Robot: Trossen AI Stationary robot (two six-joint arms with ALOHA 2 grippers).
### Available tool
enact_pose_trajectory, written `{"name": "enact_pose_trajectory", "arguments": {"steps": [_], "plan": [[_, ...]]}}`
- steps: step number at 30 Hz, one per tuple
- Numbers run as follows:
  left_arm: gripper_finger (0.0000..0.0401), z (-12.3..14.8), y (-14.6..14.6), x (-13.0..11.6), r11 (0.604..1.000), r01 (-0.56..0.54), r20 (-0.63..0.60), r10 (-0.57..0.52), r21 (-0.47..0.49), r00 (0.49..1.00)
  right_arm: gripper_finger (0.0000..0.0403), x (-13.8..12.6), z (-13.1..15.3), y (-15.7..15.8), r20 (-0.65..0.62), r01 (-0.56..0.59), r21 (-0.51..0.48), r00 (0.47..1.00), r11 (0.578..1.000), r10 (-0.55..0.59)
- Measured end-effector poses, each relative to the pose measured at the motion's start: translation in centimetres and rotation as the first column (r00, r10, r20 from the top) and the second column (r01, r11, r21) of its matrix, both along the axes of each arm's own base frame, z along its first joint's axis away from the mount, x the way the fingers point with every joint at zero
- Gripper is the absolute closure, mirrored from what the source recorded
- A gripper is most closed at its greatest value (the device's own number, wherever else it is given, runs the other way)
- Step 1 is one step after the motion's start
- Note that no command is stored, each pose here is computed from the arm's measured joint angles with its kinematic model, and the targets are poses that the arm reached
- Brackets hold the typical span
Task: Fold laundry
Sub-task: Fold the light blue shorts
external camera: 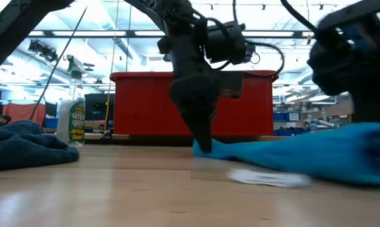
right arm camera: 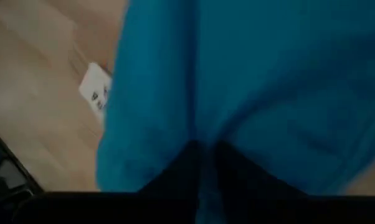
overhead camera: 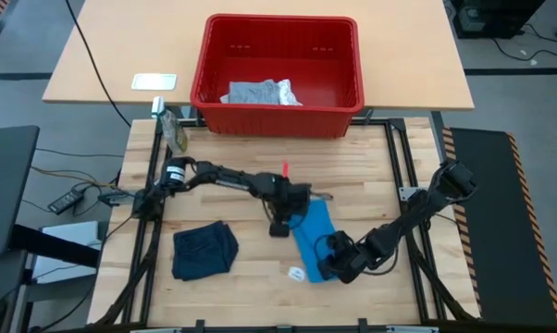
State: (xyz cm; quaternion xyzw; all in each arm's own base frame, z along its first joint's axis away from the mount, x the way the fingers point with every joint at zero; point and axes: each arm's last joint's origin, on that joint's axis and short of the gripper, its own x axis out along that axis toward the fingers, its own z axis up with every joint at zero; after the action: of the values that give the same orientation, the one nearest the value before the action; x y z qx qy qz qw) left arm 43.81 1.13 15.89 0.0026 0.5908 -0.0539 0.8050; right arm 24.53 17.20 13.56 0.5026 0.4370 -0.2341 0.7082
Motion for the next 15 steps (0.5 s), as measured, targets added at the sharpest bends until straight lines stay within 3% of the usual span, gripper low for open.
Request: {"name": "enact_pose_trajectory", "arguments": {"steps": [7,11,15], "plan": [[0.0394,3.4,2.6,-1.4,0.998,-0.052,0.024,0.051,0.031,0.998,0.0339,0.0,3.1,-1.0,0.143,-0.106,-0.142,0.982,0.984,0.127],[0.0398,4.6,1.4,-1.6,0.999,-0.015,0.048,0.014,0.033,0.999,0.0339,-0.3,4.0,-1.3,0.153,-0.203,-0.263,0.956,0.943,0.249],[0.0394,4.7,-0.8,-1.6,0.999,0.036,0.047,-0.037,0.029,0.998,0.0333,-0.4,4.2,-1.4,0.132,-0.318,-0.363,0.913,0.876,0.386]]}}
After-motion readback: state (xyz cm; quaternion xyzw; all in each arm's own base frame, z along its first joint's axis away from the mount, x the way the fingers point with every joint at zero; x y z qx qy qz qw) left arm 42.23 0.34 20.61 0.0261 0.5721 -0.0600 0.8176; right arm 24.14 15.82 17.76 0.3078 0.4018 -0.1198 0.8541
